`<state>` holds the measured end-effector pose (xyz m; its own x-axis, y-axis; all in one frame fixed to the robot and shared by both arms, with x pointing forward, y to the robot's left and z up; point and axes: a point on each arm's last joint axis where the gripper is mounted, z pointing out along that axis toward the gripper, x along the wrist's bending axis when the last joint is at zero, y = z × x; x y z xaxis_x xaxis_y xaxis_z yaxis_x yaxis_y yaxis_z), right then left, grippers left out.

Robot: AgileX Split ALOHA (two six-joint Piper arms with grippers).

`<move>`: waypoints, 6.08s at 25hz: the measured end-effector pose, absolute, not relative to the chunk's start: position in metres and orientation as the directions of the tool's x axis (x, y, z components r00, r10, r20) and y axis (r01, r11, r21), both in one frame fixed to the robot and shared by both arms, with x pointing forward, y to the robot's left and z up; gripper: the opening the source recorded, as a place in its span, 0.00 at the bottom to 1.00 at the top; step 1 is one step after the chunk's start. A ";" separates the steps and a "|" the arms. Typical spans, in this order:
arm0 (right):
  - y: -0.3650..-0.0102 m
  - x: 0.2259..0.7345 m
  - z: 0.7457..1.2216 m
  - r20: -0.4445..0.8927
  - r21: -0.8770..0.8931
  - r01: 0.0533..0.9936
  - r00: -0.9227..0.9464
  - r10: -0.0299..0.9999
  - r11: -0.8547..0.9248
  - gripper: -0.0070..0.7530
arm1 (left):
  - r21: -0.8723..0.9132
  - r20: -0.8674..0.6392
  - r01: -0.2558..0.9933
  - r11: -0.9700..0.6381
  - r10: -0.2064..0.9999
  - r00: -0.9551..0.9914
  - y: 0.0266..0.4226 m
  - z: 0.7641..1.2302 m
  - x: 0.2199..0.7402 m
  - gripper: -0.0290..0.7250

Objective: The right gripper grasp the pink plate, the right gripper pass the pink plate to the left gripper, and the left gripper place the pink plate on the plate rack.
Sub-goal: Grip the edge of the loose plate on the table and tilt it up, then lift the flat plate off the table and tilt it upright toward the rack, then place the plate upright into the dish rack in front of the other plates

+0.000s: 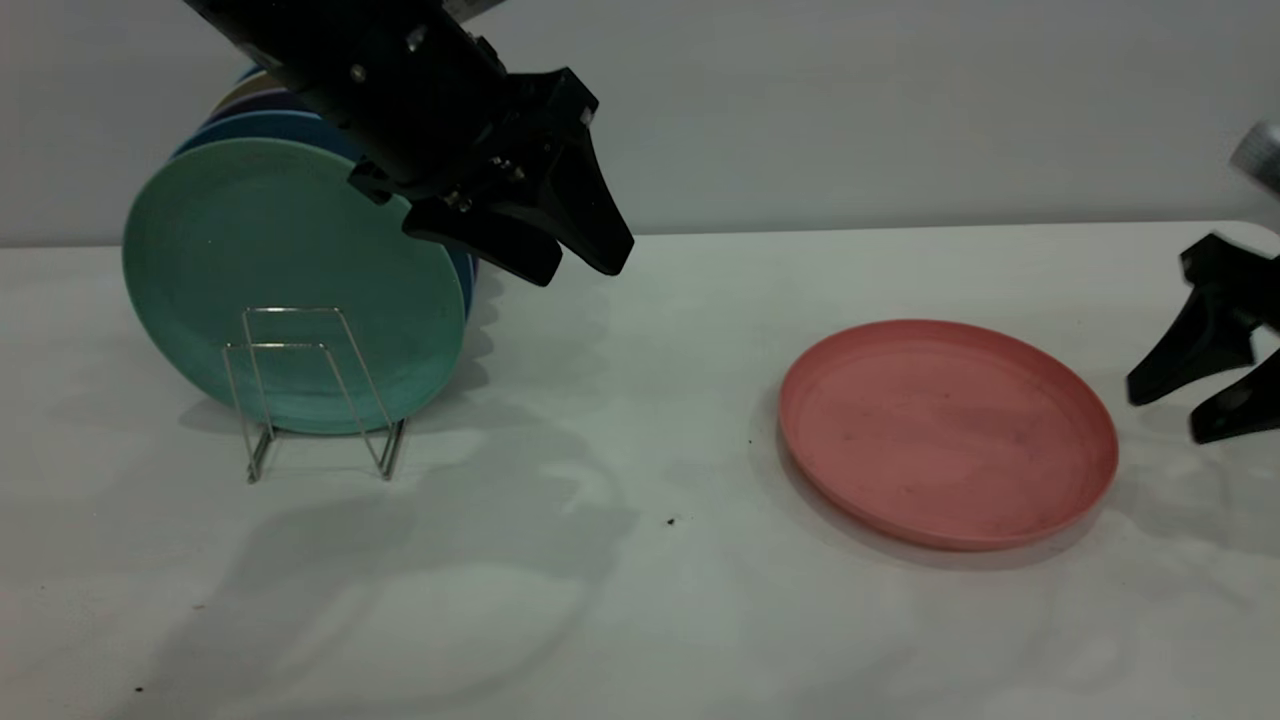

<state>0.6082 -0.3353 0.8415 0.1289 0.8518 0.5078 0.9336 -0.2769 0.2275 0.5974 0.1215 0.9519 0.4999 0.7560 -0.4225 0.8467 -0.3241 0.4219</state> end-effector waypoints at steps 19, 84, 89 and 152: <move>-0.328 0.617 0.789 0.621 0.163 0.939 0.141 0.771 -0.303 0.62 | 0.415 -0.432 0.846 -0.335 0.746 0.507 0.121 0.953 0.597 0.75; -0.256 0.628 0.904 0.751 0.563 0.819 -0.455 0.480 -0.105 0.68 | 0.529 -0.334 0.790 -0.310 0.780 0.529 0.129 0.952 0.613 0.13; -0.290 0.617 0.982 0.696 0.654 0.736 -0.493 0.522 -0.177 0.70 | 0.582 -0.121 0.650 -0.488 0.739 0.663 0.157 0.980 0.613 0.13; -0.279 0.289 1.051 0.123 0.670 0.742 -0.149 0.981 0.029 0.53 | 0.268 0.503 -0.103 -0.958 0.049 0.863 0.275 1.021 0.620 0.13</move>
<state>0.2890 -0.2791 1.0505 -0.1492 0.9812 0.1227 0.7420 0.0291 0.6698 0.6200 0.2751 1.0213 0.8626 0.0487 0.5035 -0.1026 -0.9578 0.2684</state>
